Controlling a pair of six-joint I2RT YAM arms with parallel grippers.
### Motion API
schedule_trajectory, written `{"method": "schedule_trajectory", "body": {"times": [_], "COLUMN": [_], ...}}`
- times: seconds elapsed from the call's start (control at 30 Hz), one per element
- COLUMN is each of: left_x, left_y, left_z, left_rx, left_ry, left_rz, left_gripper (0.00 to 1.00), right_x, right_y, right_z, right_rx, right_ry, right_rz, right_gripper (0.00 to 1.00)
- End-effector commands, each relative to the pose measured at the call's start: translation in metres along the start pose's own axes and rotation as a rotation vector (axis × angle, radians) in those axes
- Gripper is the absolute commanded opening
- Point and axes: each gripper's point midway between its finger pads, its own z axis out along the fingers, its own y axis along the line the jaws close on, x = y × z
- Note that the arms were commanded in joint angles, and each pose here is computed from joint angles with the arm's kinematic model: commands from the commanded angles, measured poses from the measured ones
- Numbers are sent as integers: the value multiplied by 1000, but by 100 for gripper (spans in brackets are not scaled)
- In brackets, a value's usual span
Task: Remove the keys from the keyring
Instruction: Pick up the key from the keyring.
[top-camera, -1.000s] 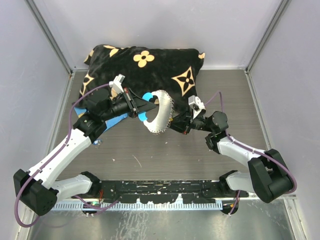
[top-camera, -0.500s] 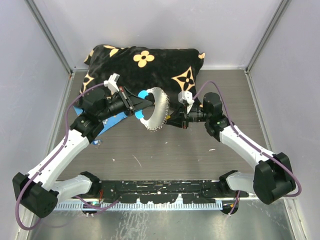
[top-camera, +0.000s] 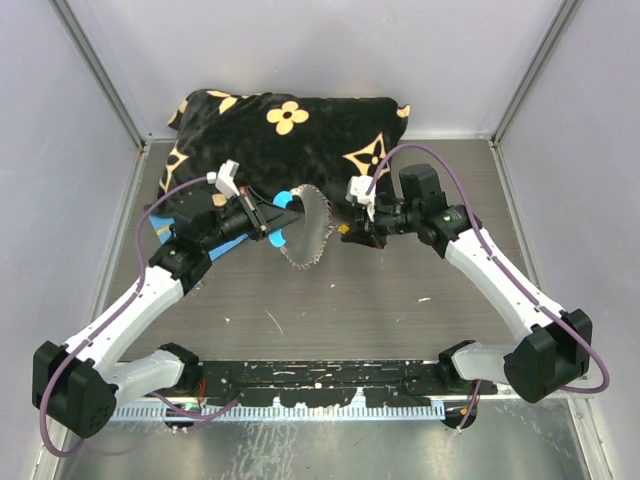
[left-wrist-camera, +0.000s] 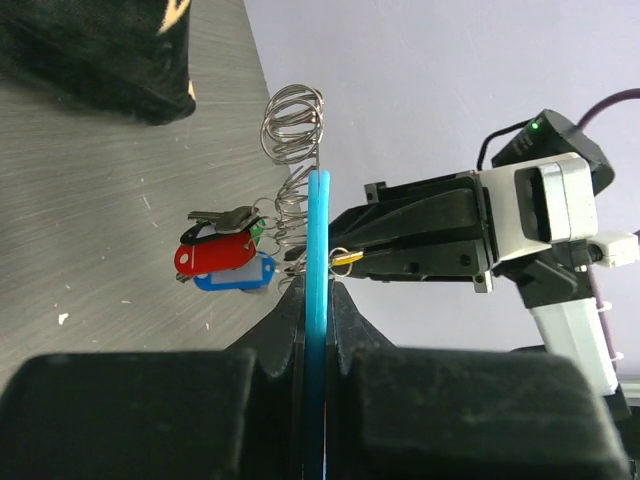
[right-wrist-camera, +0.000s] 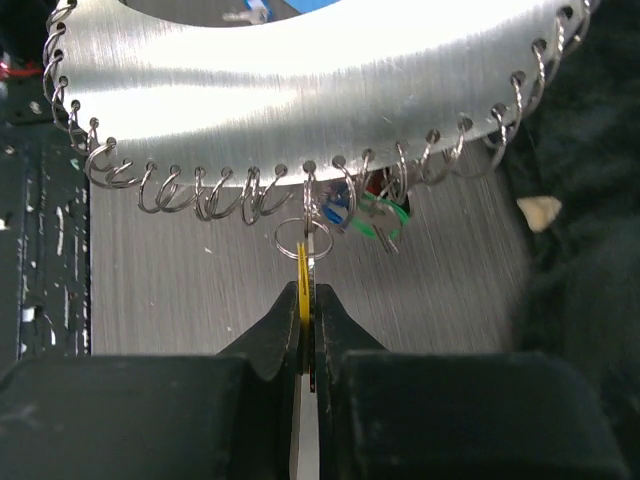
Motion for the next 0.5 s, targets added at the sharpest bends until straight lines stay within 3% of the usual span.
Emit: {"method": "schedule_trajectory", "body": {"times": [0.0, 0.33, 0.47], "left_x": [-19, 6, 13], "left_y": [-25, 18, 25], "left_z": [-1, 14, 17], "left_rx": [143, 119, 115], "left_ry": [-105, -81, -49], "left_rz": [134, 96, 77], "left_gripper": [0, 0, 13], "right_x": [20, 24, 15], "right_y": [-7, 0, 2], "right_z": [-17, -30, -32], "right_rx": [89, 131, 134], "right_ry": [186, 345, 343], "right_rz": [-39, -63, -70], "right_gripper": [1, 1, 1]}}
